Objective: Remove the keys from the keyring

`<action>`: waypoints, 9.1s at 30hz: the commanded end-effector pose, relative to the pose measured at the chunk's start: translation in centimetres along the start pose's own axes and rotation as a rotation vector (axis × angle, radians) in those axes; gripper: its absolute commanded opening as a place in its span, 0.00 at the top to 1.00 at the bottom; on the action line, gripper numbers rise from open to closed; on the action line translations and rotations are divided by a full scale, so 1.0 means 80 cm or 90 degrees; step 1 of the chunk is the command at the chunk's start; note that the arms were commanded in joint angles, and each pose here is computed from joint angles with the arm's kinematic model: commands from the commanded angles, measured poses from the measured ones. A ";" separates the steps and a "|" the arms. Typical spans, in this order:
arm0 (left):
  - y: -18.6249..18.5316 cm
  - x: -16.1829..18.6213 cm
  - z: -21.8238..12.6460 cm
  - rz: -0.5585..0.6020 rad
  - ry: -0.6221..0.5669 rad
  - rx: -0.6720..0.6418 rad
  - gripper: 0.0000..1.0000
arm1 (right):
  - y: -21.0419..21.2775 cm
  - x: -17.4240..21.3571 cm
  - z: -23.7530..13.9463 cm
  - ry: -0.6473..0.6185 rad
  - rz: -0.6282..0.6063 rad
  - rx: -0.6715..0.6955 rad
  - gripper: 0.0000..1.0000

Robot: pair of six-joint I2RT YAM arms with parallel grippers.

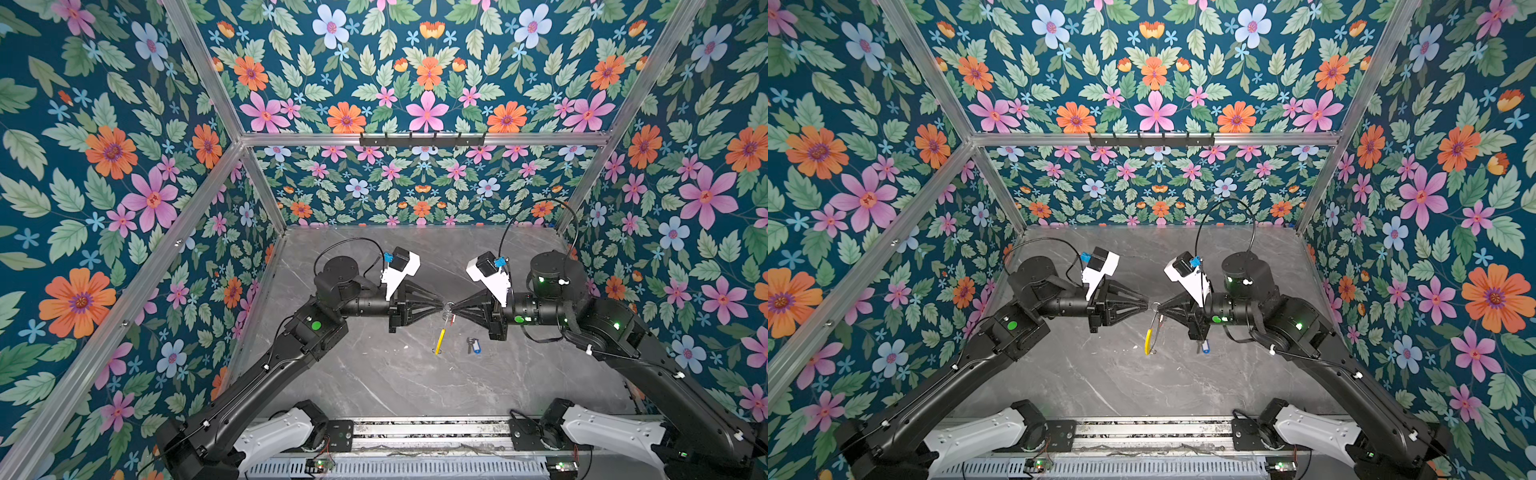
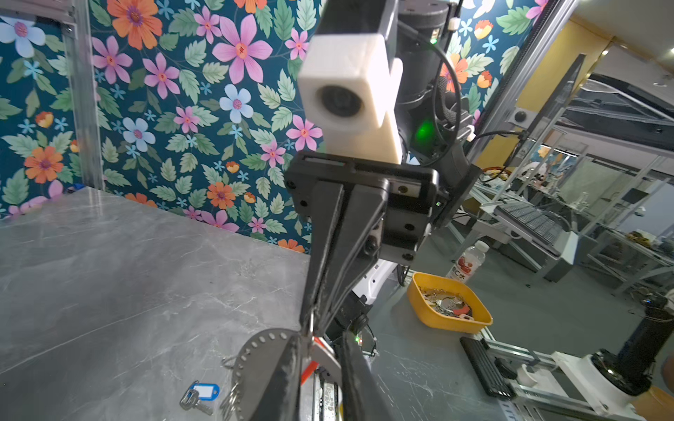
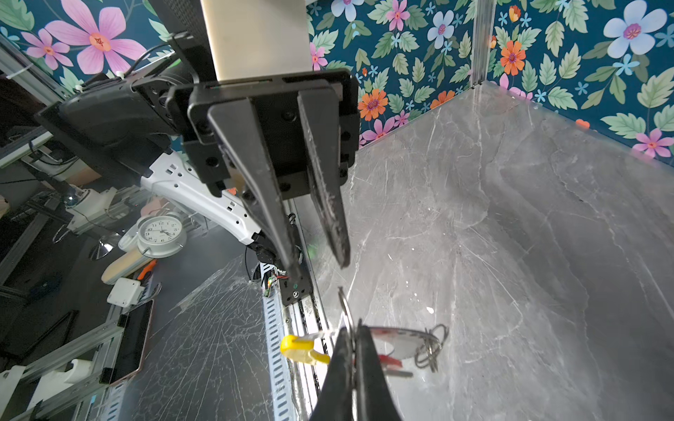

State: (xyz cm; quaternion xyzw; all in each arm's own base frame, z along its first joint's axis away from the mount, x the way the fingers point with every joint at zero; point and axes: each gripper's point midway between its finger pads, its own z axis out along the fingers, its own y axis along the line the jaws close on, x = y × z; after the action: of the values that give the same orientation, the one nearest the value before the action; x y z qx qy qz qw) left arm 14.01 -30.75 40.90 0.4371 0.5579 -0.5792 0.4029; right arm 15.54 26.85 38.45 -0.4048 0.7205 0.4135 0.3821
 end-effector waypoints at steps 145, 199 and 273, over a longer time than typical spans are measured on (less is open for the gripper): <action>-0.026 -0.028 -0.022 0.072 -0.223 0.077 1.00 | 0.040 -0.041 0.014 -0.209 -0.028 -0.156 0.88; -0.007 0.023 0.014 -0.033 0.095 0.078 0.82 | -0.009 0.006 0.014 0.085 0.011 0.028 1.00; -0.028 -0.027 -0.027 0.092 -0.250 0.074 1.00 | 0.014 -0.005 0.020 -0.114 -0.016 -0.127 1.00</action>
State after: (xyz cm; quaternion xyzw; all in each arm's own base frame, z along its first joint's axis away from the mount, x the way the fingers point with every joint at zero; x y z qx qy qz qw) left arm 13.49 -29.50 41.19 0.3795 0.4553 -0.6427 0.4854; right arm 15.04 28.70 38.37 -0.4166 0.6348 0.5059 0.4094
